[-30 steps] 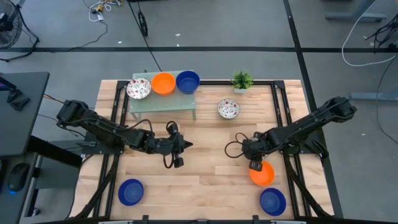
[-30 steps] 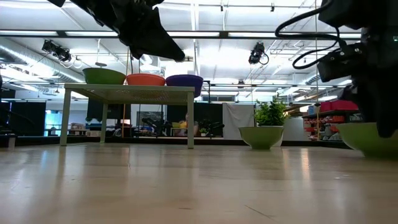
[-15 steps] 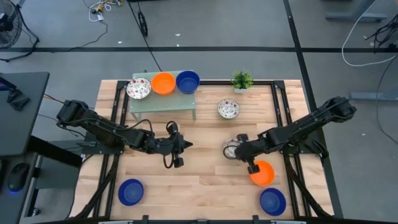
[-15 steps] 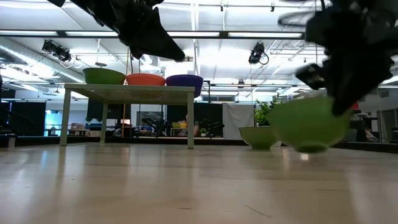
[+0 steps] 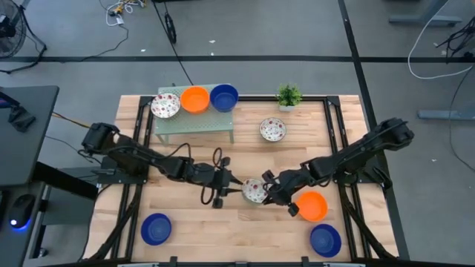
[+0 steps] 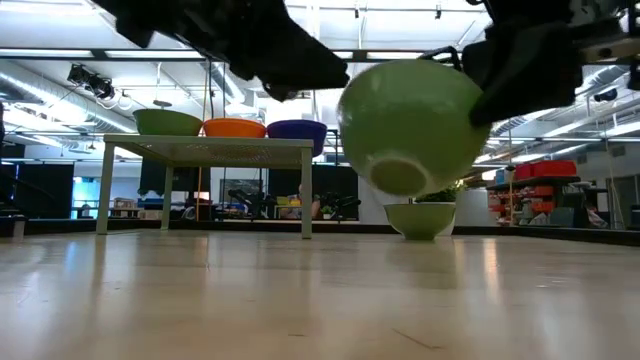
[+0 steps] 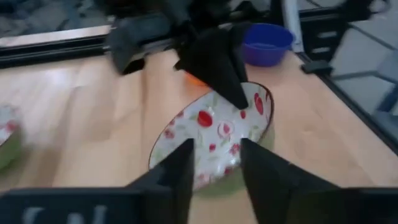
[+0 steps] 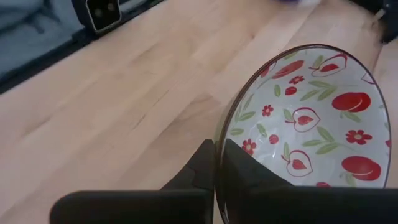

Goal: Pick & Place Mini bowls
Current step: Stack the white patterned bowl on top of the other white patterned bowl on the shelf

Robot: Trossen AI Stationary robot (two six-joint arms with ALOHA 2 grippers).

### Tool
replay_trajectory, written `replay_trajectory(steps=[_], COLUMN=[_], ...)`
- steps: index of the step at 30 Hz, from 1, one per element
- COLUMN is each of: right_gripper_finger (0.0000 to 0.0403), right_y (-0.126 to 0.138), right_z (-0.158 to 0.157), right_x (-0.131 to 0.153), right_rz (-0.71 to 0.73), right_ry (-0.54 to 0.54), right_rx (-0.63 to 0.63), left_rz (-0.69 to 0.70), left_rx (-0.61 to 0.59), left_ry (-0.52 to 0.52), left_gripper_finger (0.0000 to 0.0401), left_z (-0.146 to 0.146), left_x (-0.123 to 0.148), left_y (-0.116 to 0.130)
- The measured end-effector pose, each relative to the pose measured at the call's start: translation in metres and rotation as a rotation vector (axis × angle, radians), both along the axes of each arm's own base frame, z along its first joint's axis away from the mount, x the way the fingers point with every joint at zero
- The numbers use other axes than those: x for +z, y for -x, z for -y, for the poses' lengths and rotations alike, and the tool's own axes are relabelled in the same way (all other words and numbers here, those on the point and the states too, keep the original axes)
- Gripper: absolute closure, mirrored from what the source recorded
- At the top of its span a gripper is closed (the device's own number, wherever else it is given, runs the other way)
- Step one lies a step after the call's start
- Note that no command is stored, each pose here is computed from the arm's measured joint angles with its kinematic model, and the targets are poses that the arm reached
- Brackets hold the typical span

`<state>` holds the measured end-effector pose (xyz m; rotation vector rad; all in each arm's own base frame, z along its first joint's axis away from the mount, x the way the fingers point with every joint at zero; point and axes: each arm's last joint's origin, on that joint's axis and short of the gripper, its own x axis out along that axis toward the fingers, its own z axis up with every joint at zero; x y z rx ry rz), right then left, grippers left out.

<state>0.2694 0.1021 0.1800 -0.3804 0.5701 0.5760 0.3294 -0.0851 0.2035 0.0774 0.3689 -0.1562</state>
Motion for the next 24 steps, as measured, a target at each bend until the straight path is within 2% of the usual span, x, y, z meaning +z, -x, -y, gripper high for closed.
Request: replay_trajectory(steps=[4, 8, 13, 18, 24], right_gripper_finger=[0.039, 0.039, 0.039, 0.039, 0.039], right_y=[-0.004, -0.005, -0.005, -0.005, -0.006], right_z=[-0.001, -0.001, -0.001, -0.001, 0.001], right_x=[-0.001, 0.001, 0.001, 0.001, 0.002], right_rz=[0.042, 0.058, 0.064, 0.064, 0.071], right_ry=[-0.003, -0.011, -0.004, -0.001, 0.008], right_rx=[0.033, 0.057, 0.061, 0.054, 0.033], left_rz=[-0.005, -0.023, -0.039, -0.06, -0.088], left_rx=[-0.112, -0.207, -0.264, -0.264, -0.312], left_ry=[0.025, 0.068, 0.097, 0.141, 0.159], left_gripper_finger=[0.0207, 0.0185, 0.0203, 0.0224, 0.0226], left_z=[-0.001, -0.002, -0.001, -0.001, 0.001], left_x=[-0.001, -0.004, -0.007, -0.007, -0.009], left_y=[-0.012, -0.021, -0.022, -0.022, -0.02])
